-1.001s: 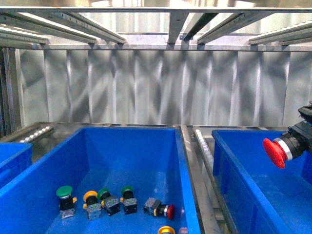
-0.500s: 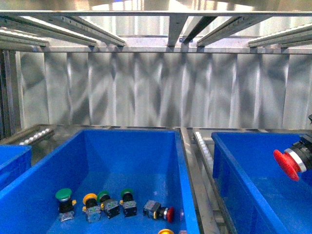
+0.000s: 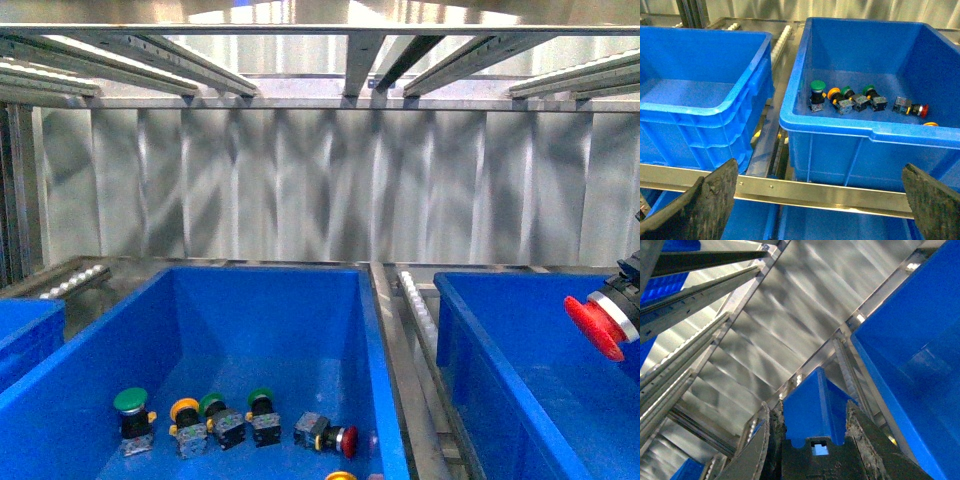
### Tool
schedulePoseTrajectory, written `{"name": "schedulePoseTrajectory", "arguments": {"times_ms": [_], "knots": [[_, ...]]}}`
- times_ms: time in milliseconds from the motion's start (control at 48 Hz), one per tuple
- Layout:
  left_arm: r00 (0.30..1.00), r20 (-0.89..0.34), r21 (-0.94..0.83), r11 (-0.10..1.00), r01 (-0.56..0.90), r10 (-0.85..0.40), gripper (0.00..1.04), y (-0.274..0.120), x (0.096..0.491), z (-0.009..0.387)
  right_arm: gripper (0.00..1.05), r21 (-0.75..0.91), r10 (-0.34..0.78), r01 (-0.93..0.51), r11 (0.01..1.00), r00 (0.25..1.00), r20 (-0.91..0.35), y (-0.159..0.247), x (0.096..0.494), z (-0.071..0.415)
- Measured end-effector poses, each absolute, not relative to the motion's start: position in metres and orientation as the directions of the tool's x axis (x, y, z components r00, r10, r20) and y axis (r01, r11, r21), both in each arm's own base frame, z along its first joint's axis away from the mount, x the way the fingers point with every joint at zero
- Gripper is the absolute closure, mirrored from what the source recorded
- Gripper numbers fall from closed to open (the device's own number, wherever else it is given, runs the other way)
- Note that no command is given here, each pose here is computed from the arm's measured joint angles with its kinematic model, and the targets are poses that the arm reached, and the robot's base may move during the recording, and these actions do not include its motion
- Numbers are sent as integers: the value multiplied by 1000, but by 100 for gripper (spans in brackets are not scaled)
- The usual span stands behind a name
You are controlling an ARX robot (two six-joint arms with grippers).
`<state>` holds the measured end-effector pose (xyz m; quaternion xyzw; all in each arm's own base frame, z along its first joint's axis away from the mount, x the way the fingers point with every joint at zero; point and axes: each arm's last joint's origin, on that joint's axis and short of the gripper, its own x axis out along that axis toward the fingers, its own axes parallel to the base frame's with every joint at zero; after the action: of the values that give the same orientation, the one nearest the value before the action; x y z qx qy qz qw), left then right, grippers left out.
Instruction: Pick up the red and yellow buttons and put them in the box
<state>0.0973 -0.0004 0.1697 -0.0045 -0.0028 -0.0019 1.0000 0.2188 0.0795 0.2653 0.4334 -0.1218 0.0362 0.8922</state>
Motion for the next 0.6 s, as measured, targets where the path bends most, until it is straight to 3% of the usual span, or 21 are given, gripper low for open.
{"name": "schedulePoseTrajectory", "arguments": {"times_ms": [604], "knots": [[1000, 6, -9, 1000, 3, -3, 8, 0, 97, 170, 79, 767, -48, -132, 628, 977, 208, 77, 209, 254]]}}
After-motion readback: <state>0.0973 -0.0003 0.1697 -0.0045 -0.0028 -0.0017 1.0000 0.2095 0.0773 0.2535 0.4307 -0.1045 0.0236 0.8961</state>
